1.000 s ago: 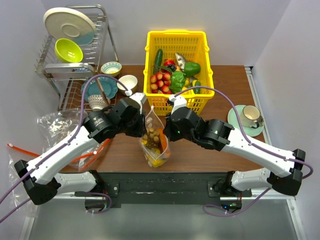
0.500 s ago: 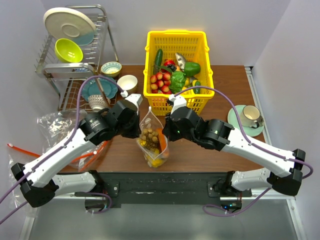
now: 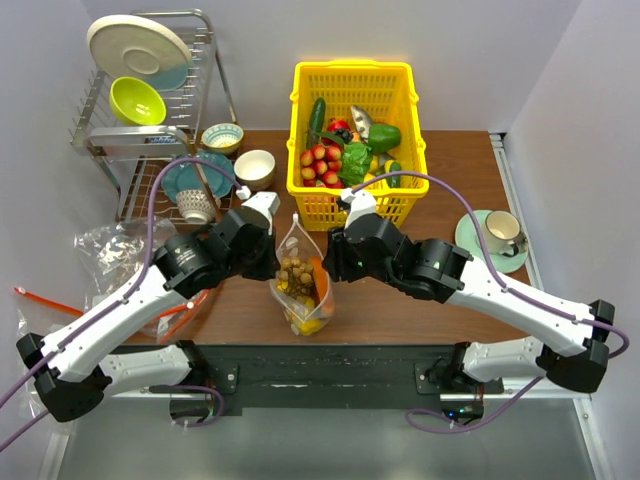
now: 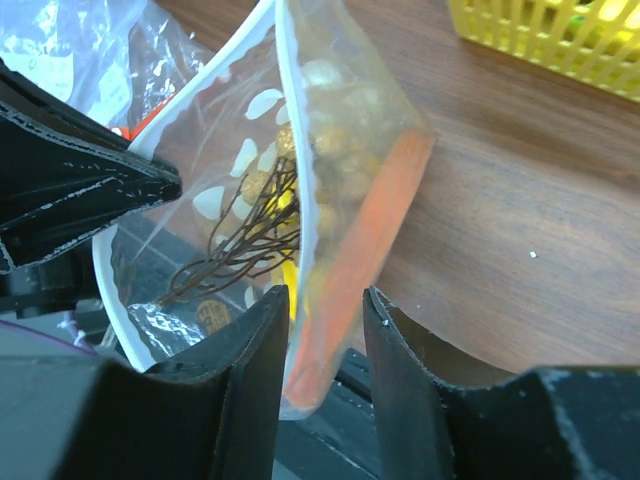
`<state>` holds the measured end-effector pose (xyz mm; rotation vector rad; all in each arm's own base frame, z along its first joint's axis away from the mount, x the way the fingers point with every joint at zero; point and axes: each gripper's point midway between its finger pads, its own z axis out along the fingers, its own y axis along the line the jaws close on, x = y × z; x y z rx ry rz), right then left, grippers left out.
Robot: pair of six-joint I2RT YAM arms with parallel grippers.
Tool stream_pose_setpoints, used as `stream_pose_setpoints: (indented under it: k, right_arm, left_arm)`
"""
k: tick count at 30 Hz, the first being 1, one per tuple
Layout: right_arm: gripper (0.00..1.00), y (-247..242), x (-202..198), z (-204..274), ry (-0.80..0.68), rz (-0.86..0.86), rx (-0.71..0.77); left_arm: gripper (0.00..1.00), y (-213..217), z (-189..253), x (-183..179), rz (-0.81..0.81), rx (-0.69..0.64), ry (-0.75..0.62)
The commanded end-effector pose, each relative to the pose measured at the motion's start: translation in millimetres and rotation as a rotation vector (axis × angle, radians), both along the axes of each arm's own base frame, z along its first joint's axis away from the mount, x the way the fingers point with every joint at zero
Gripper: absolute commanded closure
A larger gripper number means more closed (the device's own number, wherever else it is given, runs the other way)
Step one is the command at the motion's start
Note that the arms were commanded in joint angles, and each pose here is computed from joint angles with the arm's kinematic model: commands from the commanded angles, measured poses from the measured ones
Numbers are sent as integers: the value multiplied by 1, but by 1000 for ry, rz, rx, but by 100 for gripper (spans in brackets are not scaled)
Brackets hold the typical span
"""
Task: Place the food in the zip-top bag and seal the zipper
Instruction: Adjust the zipper food storage bag at the center of the board.
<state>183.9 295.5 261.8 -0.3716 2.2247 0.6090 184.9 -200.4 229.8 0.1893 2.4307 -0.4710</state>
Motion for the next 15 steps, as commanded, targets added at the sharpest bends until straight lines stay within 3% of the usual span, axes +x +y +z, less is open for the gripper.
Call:
stream_pose_setpoints:
  k: [1, 12, 15]
  right_arm:
    - [60, -19, 8, 30, -75, -53, 11]
    - [60, -39, 12, 46, -130, -100, 16]
    - [55, -44, 17, 50, -145, -119, 5]
  left_arm:
    - [100, -3, 17, 7, 29, -80, -70]
    - [100, -5, 8, 6, 29, -97, -62]
    - [100, -4, 8, 6, 28, -99, -74]
